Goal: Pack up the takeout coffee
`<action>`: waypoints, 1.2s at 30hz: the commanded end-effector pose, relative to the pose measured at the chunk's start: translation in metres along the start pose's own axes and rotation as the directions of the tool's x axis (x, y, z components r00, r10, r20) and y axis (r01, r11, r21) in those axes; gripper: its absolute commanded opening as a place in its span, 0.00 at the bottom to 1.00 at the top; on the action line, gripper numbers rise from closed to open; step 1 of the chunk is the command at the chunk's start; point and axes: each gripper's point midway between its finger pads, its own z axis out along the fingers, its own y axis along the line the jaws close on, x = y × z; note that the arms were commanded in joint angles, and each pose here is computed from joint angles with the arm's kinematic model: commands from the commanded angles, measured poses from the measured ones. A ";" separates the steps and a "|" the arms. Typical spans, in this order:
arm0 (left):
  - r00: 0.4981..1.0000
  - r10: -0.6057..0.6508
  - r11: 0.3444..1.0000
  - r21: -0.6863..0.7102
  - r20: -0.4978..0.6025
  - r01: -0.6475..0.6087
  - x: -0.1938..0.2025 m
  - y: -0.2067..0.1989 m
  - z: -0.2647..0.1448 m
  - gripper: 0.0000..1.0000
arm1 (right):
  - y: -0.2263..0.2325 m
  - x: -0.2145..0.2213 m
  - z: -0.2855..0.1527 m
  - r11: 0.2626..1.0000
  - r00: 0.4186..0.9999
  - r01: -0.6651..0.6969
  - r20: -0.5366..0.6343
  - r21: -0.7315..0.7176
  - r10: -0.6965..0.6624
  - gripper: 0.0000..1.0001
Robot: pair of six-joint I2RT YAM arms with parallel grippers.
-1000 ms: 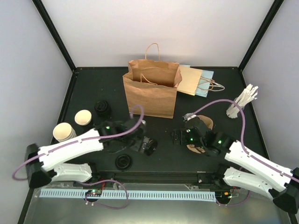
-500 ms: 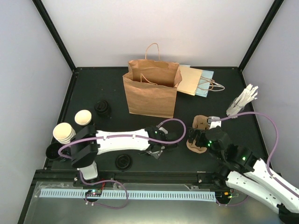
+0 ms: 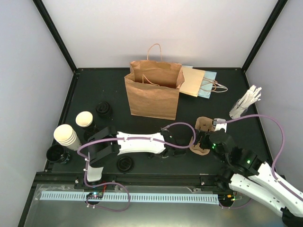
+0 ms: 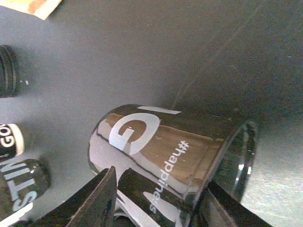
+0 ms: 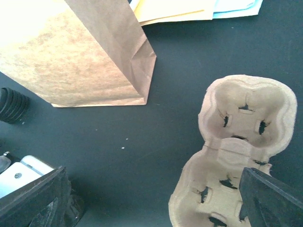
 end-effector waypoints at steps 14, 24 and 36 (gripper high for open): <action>0.994 -0.067 0.993 -0.095 0.084 0.075 -0.023 0.036 -0.040 0.01 | -0.009 -0.005 0.005 0.997 1.000 -0.007 0.015 0.083 0.005 1.00; 0.975 -0.207 0.958 0.217 0.076 0.186 -0.040 0.045 -0.068 0.02 | -0.009 0.001 0.011 0.993 0.999 0.023 -0.026 0.113 -0.020 1.00; 0.924 -0.354 0.506 0.800 -0.147 0.321 -0.051 0.016 -0.060 0.05 | -0.003 0.007 0.017 0.993 0.997 0.060 -0.063 0.099 -0.054 1.00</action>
